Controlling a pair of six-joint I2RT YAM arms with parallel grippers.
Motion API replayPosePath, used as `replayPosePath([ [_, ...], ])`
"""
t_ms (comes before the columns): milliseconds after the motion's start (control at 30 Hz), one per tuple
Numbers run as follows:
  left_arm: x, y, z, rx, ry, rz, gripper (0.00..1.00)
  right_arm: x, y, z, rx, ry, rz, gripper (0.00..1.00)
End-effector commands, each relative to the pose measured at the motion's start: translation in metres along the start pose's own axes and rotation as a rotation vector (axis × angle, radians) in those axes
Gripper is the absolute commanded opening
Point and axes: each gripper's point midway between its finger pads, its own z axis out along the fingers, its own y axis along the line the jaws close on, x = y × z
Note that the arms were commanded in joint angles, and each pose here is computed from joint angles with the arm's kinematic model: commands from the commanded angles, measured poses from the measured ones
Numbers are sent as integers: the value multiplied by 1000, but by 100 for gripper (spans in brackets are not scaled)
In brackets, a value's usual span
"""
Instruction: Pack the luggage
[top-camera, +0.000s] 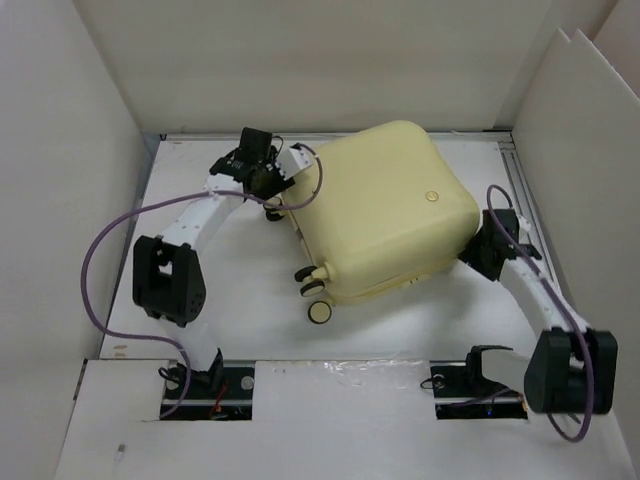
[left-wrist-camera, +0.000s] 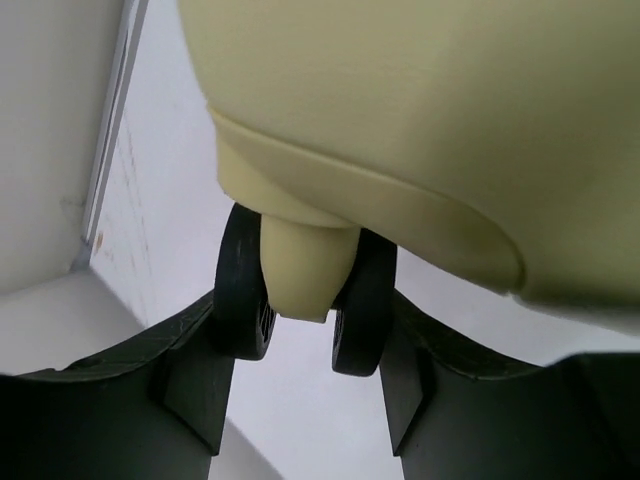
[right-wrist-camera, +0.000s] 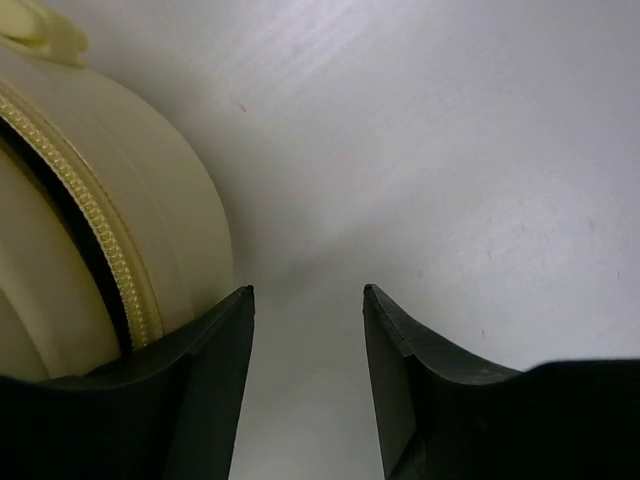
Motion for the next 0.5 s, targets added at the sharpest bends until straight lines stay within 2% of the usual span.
replayPosePath([
  [0,-5,-100,-46,216,-5,91,0,-77,145,0,-432,-142,-143,54],
  [67,13,-148,-57,299,39,179,0,-86,196,2,-567,-105,-255,53],
  [100,0,-183,-79,347,-10,275,0,-87,226,1,-634,-107,-360,53],
  [167,6,-232,-97,411,-9,342,0,-101,296,-4,-812,-88,-465,55],
  [200,-2,-252,-114,434,-53,377,0,-93,319,-11,-873,-58,-515,55],
  [233,-13,-292,-138,501,-108,478,0,-109,356,-17,-947,-91,-568,57],
  [267,-18,-311,-151,520,-129,473,0,-108,373,-23,-989,-78,-602,57],
  [300,-31,-323,-167,538,-173,493,0,-96,380,-29,-1010,-9,-639,60],
  [333,-37,-331,-180,557,-194,513,15,-109,406,-59,-1065,-90,-709,62],
  [433,-74,-321,-192,533,-233,483,39,-105,410,-49,-999,-95,-744,69],
  [467,-79,-316,-197,523,-228,493,60,-105,404,-54,-993,-105,-742,70],
])
